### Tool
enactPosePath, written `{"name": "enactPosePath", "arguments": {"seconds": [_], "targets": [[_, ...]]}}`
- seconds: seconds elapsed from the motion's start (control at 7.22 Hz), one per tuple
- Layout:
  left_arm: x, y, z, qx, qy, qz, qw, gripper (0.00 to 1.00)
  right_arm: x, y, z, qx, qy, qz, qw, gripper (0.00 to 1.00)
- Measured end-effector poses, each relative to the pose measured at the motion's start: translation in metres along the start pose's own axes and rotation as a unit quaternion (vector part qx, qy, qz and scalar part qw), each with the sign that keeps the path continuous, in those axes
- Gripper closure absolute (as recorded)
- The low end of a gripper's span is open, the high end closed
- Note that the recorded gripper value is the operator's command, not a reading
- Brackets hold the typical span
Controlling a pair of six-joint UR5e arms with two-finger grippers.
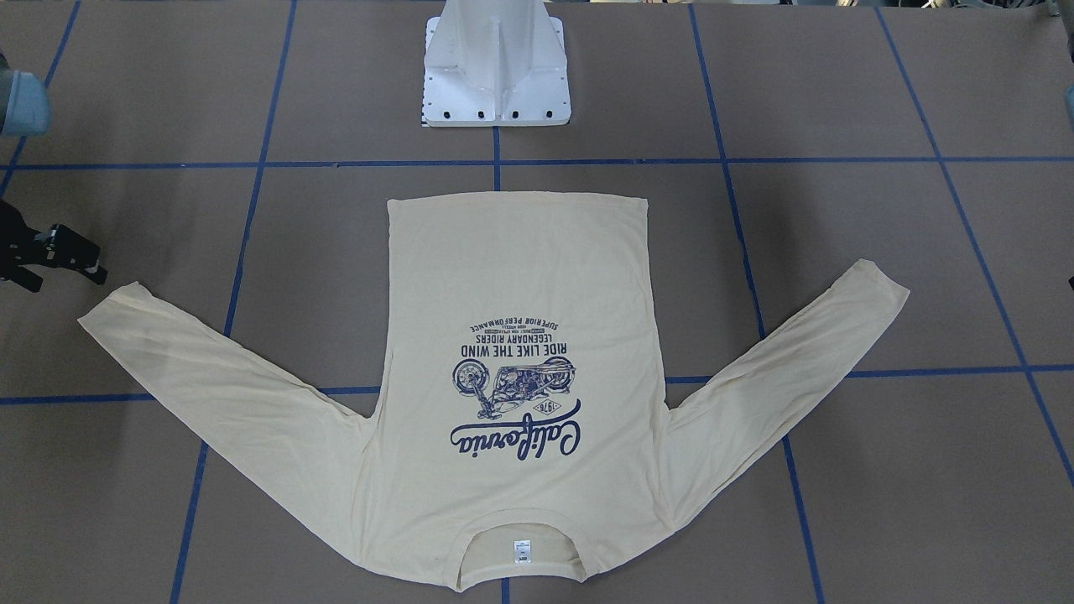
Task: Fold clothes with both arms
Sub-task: 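Move the right gripper down to the cuff of the nearby sleeve and grasp it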
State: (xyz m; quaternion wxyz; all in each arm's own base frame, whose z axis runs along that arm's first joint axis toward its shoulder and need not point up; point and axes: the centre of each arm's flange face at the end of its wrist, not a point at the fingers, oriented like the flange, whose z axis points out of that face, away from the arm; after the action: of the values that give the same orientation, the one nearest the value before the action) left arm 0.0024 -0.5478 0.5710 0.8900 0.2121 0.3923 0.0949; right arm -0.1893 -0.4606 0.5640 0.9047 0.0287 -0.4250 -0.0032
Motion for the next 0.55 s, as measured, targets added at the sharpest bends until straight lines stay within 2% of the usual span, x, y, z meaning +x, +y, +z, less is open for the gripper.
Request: {"name": "enactPosePath", "arguments": {"seconds": [0.28, 0.55], "targets": [[0.001, -0.001, -0.001, 0.002, 0.001, 0.001, 1.0000, 0.00, -0.006, 0.002, 0.029, -0.010, 0.021, -0.010, 0.9997, 0.01], [0.001, -0.002, -0.001, 0.002, 0.000, 0.002, 1.0000, 0.00, -0.011, -0.007, 0.045, -0.016, 0.027, -0.014, 0.9994, 0.01]]}}
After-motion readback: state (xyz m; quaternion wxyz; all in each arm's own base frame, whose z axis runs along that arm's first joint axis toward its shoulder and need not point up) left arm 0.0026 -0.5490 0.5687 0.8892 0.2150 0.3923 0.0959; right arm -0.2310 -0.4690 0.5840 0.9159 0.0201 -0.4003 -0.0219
